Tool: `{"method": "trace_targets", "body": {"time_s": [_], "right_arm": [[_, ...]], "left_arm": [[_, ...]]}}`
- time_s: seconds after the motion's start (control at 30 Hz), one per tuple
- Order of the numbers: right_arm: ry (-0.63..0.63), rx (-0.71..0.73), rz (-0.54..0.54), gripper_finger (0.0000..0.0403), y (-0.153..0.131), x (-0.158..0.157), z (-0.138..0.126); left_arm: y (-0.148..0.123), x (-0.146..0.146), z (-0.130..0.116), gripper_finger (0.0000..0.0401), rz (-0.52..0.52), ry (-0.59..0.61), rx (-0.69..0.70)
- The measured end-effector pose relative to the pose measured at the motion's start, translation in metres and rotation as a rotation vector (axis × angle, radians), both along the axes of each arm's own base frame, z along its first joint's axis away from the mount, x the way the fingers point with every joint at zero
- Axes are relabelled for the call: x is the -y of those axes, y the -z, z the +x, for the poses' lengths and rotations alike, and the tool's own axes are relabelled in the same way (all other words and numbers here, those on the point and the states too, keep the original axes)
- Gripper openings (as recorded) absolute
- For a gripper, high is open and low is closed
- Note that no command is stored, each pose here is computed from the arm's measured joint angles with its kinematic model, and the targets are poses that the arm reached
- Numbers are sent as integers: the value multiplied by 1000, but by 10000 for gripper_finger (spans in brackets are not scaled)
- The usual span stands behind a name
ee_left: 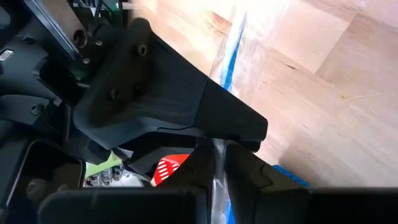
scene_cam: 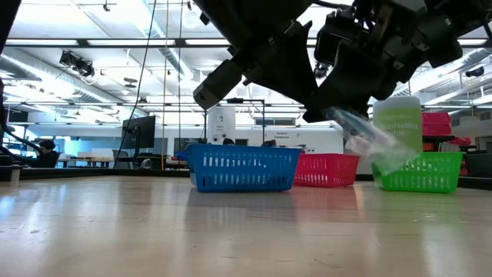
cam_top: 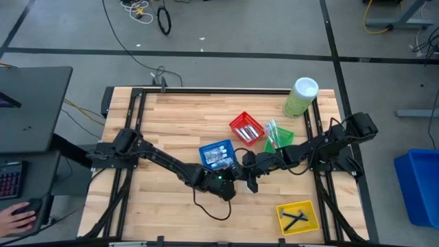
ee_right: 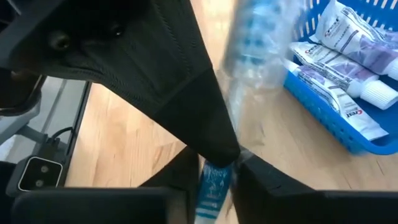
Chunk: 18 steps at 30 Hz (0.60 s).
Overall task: Pick & Place Travel size toiletries
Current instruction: Put the blue toothbrush into the green bin
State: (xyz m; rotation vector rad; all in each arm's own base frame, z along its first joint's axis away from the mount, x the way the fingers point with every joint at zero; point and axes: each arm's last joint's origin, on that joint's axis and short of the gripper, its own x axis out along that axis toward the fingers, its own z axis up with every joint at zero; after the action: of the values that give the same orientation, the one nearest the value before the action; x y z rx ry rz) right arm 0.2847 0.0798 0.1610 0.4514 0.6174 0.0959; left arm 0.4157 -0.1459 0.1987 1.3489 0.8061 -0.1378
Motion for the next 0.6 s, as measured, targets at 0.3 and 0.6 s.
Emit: {"method": "trace_targets", "body": {"time_s": [0.3, 0.6], "right_arm": [[-1, -2, 0, 53, 0, 0, 0], [96, -17, 54, 54, 0, 6, 1]], "left_arm": [[0, 0, 0, 50, -82, -63, 36], [0, 0, 0, 91, -118, -104, 61]]}}
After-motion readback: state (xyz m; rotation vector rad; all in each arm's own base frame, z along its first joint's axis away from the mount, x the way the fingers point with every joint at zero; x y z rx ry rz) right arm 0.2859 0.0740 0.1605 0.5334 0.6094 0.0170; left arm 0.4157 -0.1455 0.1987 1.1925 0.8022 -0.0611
